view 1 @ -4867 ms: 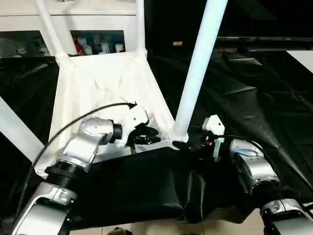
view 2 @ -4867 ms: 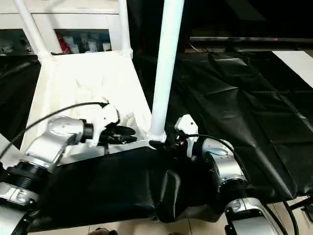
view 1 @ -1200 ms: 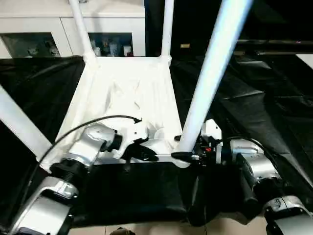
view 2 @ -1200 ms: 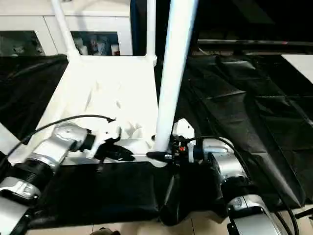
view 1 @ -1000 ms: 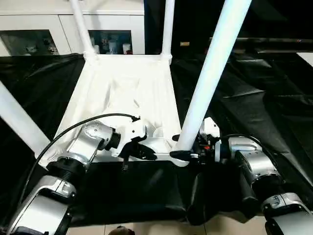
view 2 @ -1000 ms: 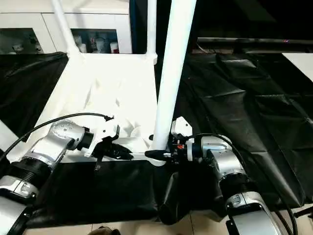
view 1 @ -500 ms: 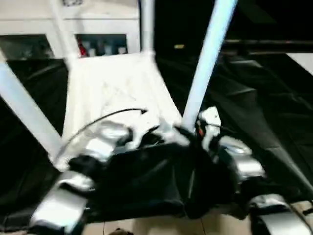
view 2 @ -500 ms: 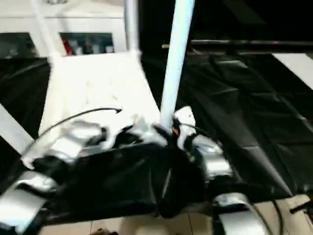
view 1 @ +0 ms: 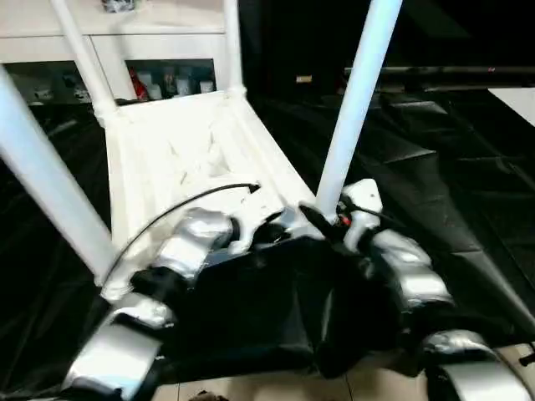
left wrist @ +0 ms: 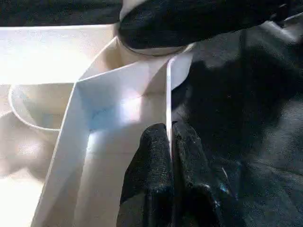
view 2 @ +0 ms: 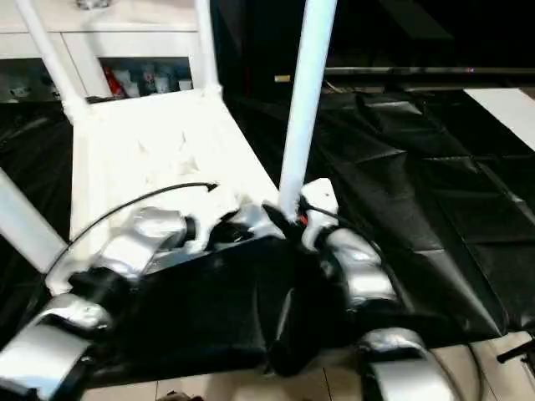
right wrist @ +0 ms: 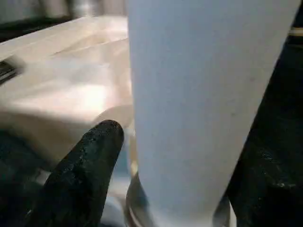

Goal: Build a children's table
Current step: Rotate leg to tighten

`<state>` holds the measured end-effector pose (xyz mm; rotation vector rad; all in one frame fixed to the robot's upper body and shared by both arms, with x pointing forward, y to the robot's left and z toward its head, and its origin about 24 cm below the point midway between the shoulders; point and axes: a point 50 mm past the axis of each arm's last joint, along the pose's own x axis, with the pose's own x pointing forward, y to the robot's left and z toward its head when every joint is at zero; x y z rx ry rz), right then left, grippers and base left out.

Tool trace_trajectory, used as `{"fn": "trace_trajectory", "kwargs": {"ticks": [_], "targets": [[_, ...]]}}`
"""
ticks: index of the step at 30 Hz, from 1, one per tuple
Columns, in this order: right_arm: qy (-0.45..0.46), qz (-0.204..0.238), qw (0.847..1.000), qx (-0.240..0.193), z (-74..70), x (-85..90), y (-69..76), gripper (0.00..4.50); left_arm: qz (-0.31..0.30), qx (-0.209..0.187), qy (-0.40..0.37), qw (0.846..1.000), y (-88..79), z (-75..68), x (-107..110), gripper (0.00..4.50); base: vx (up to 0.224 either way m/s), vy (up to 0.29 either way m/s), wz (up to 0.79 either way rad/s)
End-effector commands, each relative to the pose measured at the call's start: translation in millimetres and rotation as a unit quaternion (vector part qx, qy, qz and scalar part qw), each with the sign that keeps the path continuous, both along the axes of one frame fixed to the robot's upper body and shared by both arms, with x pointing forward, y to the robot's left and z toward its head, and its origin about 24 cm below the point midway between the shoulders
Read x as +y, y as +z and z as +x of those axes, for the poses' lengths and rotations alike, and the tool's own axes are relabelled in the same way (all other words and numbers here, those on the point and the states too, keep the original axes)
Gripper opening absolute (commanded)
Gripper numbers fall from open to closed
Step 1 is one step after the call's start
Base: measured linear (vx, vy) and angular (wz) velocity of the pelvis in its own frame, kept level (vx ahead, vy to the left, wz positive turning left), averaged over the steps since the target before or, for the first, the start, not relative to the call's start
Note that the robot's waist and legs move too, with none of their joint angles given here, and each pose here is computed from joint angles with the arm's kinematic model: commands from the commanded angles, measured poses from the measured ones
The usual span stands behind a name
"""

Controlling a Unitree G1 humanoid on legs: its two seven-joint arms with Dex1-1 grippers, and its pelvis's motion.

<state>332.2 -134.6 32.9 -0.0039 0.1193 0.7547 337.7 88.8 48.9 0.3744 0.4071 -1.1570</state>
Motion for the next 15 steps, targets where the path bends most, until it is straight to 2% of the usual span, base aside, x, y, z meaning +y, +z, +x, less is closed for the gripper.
{"fn": "trace_trajectory", "kwargs": {"ticks": [1,2,4,11,15], "targets": [[0.123,-0.004,0.992,0.027,-13.3,14.9,-4.6,3.27,-0.024,0.024,-0.073,0.997,-4.9,-13.7,-6,0.00,0.000,0.000,0.00],[0.126,-0.005,0.992,0.027,-13.7,14.3,-4.5,3.27,-0.024,0.025,-0.076,0.997,-4.8,-14.1,-6,0.00,0.000,0.000,0.00],[0.199,-0.015,0.979,0.039,-23.0,1.7,-0.8,3.27,-0.019,0.048,-0.126,0.991,-3.7,-21.6,9,0.00,0.000,0.000,0.00],[0.278,-0.042,0.958,0.058,-31.7,-11.5,2.1,3.27,-0.006,0.088,-0.187,0.978,0.2,-30.7,30,0.00,0.000,0.000,0.00],[0.287,-0.042,0.955,0.062,-30.6,-12.4,4.5,2.82,0.008,0.082,-0.190,0.978,0.0,-30.7,37,0.00,0.000,0.000,0.00]]}}
